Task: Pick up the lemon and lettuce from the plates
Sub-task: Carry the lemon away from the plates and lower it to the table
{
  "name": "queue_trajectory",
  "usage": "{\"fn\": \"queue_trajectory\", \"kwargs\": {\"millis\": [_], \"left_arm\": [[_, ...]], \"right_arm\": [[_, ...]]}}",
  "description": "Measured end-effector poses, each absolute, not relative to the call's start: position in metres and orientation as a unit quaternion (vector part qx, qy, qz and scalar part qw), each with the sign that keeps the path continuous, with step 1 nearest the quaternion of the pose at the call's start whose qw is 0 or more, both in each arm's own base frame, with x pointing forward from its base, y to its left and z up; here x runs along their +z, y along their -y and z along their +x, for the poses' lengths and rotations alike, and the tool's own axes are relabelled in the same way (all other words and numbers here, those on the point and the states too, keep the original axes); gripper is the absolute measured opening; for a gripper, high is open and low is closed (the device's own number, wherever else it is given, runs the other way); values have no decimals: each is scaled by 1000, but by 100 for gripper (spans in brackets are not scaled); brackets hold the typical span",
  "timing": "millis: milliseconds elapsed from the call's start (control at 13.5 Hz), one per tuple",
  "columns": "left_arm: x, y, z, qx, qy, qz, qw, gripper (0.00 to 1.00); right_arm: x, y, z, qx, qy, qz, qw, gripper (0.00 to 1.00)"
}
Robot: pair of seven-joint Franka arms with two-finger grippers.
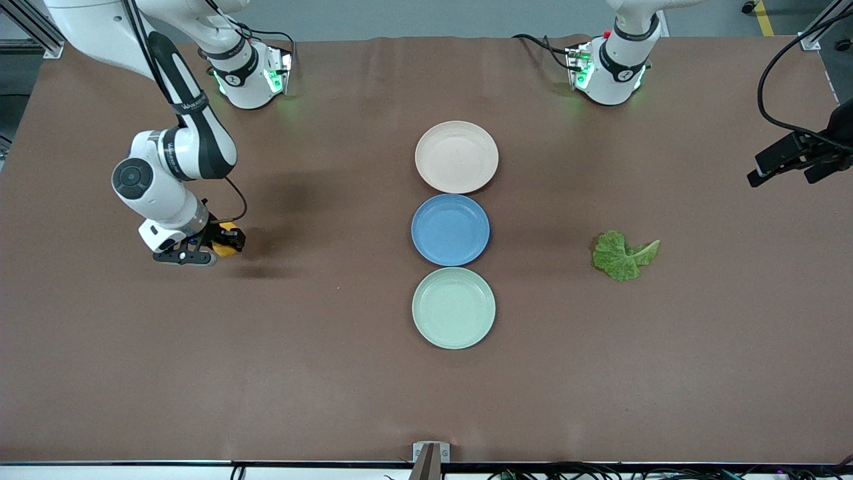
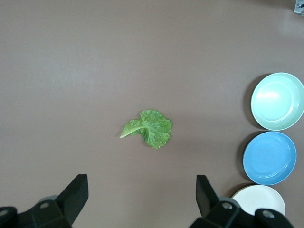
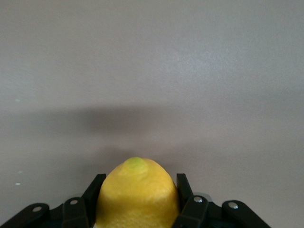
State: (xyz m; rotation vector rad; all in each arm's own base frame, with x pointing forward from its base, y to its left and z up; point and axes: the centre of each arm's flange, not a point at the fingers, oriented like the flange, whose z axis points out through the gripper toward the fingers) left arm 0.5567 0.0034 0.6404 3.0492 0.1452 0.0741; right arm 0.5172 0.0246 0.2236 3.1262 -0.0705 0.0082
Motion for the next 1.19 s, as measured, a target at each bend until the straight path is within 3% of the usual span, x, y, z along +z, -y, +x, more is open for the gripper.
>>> {"fn": "queue_trajectory", "kwargs": {"millis": [520,1188], "left_arm": [[633,-5,563,19,-48,998,45,100],[635,12,563,19,-35,998,44,100]], "right_arm": [[181,-29,506,4,-6,1000,6,65],[180,-43,504,8,-20,1000,0,65]]}}
